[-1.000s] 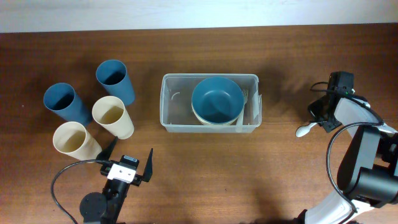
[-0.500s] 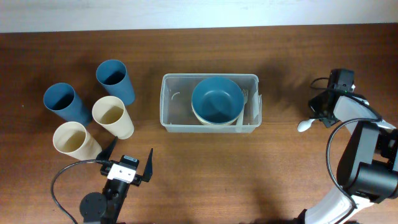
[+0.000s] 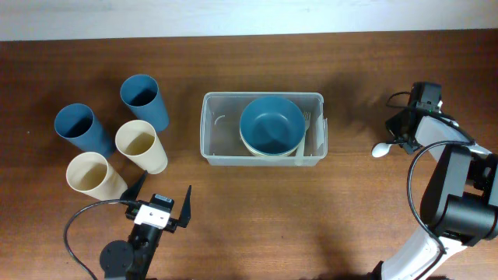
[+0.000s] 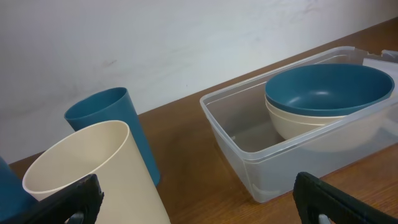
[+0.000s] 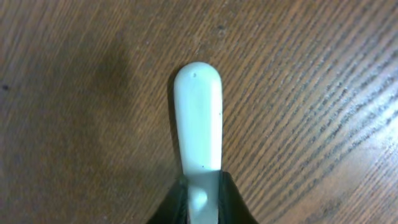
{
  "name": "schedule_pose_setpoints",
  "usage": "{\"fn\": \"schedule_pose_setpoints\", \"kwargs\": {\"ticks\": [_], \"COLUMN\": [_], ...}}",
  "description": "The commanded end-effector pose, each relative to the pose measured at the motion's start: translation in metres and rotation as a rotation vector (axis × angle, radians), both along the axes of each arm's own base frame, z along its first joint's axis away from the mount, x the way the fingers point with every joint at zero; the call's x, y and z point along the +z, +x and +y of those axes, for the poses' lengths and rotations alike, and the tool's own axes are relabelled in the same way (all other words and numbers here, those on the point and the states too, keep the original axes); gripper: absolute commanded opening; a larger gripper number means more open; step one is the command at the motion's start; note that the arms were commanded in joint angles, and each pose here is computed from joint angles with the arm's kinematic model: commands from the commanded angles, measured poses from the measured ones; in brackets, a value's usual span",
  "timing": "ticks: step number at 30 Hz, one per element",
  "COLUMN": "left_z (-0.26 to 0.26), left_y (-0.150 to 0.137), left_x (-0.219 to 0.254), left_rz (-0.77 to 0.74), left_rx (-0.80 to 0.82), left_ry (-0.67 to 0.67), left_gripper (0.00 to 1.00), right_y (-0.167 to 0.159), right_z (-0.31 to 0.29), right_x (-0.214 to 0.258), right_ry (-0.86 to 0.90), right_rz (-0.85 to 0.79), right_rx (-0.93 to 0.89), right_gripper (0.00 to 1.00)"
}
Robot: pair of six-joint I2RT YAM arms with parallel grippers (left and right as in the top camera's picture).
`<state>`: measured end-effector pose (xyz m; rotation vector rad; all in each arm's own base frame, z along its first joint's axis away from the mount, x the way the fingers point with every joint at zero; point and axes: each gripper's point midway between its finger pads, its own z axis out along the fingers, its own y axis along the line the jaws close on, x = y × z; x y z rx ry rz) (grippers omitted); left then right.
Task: Pack container
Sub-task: 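Grasp the white spoon handle with the right gripper and lift it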
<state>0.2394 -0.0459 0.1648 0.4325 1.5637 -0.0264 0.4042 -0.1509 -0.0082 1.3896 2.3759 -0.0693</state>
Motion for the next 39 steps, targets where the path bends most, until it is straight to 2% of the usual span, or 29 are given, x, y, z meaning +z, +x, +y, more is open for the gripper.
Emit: {"fn": "schedule_pose_setpoints", "kwargs": {"ticks": [1, 17, 39], "left_z": [0.002, 0.002, 0.002], "left_y": [0.000, 0.000, 0.000], "left_x": [-0.002, -0.002, -0.002], "left_rz": [-0.002, -0.002, -0.002], "left_rx": [0.012, 0.012, 0.012], "left_ry": [0.009, 0.009, 0.009], "left_gripper": [1.00, 1.00, 1.00], "right_y": [-0.063, -0.071, -0.033], "right_z": [0.032, 0.049, 0.041], "right_x": [-0.089, -0.083, 0.012], "right_ry": [0.163, 0.239, 0.151], "right_rz": [0.249, 0.281, 0.102], "right_rx": [0.005, 0.071, 0.240], "right_gripper": [0.04, 0.04, 0.04]}}
